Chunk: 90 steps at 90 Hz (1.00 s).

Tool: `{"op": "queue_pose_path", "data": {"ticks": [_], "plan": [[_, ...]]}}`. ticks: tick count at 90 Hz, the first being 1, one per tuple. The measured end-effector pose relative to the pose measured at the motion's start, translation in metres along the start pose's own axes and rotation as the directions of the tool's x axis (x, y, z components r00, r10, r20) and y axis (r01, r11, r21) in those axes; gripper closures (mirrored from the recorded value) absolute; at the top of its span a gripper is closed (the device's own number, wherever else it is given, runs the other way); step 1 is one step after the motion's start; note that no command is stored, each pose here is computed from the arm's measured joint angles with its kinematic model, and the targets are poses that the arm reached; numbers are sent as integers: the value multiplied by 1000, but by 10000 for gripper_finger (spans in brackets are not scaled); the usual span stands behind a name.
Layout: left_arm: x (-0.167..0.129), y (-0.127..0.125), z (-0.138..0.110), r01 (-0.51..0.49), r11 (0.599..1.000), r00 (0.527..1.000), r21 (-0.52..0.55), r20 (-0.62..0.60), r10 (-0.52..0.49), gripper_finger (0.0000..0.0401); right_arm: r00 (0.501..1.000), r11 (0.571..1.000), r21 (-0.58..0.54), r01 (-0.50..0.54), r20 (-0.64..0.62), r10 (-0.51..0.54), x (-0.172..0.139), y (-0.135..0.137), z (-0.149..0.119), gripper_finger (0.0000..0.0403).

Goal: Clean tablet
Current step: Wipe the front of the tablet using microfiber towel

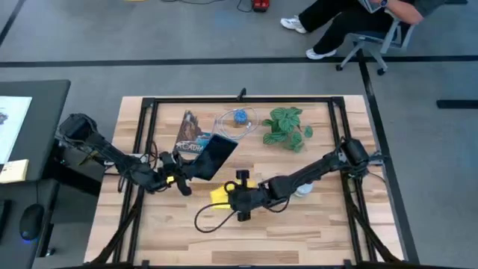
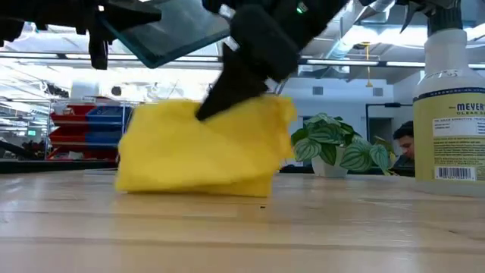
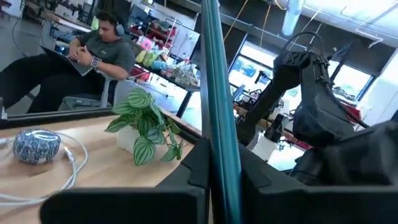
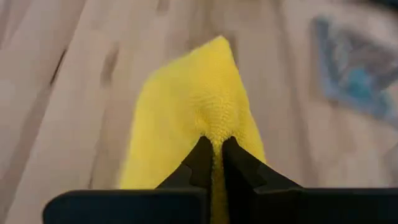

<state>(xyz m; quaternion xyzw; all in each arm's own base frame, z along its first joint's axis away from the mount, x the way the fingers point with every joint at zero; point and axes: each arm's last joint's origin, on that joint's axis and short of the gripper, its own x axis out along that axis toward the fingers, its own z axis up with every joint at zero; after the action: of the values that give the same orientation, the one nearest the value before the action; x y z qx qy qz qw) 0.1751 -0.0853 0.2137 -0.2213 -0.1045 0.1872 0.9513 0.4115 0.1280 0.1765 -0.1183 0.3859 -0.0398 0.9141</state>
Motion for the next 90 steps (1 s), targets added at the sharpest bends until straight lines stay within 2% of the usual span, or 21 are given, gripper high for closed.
{"op": "queue_pose_path", "data": {"ticks": [12,33,42,53,60,73,90], "plan": [[-1,-1,-1,6,1000,1000,13,-10,-6,392,997,996,47,-80,-14,81,7,-11,-3,395],[-5,-3,-3,24,1000,999,14,-26,-24,392,995,995,84,-62,-73,68,20,-34,-20,374],[-5,-3,-3,27,999,999,17,-30,-27,392,994,995,89,-54,-95,62,24,-40,-27,347],[-5,-3,-5,25,999,999,30,-39,-24,392,989,994,87,-68,-127,79,23,-42,-30,293],[-5,-3,-5,24,999,999,34,-42,-23,392,988,994,86,-68,-135,80,15,-44,-28,253],[-5,-3,-6,24,999,999,40,-46,-22,392,995,988,139,-65,-70,75,-17,-56,-10,198],[-6,-3,-6,29,999,998,41,-51,-27,392,997,980,195,-33,68,20,-48,-73,9,181]]}}
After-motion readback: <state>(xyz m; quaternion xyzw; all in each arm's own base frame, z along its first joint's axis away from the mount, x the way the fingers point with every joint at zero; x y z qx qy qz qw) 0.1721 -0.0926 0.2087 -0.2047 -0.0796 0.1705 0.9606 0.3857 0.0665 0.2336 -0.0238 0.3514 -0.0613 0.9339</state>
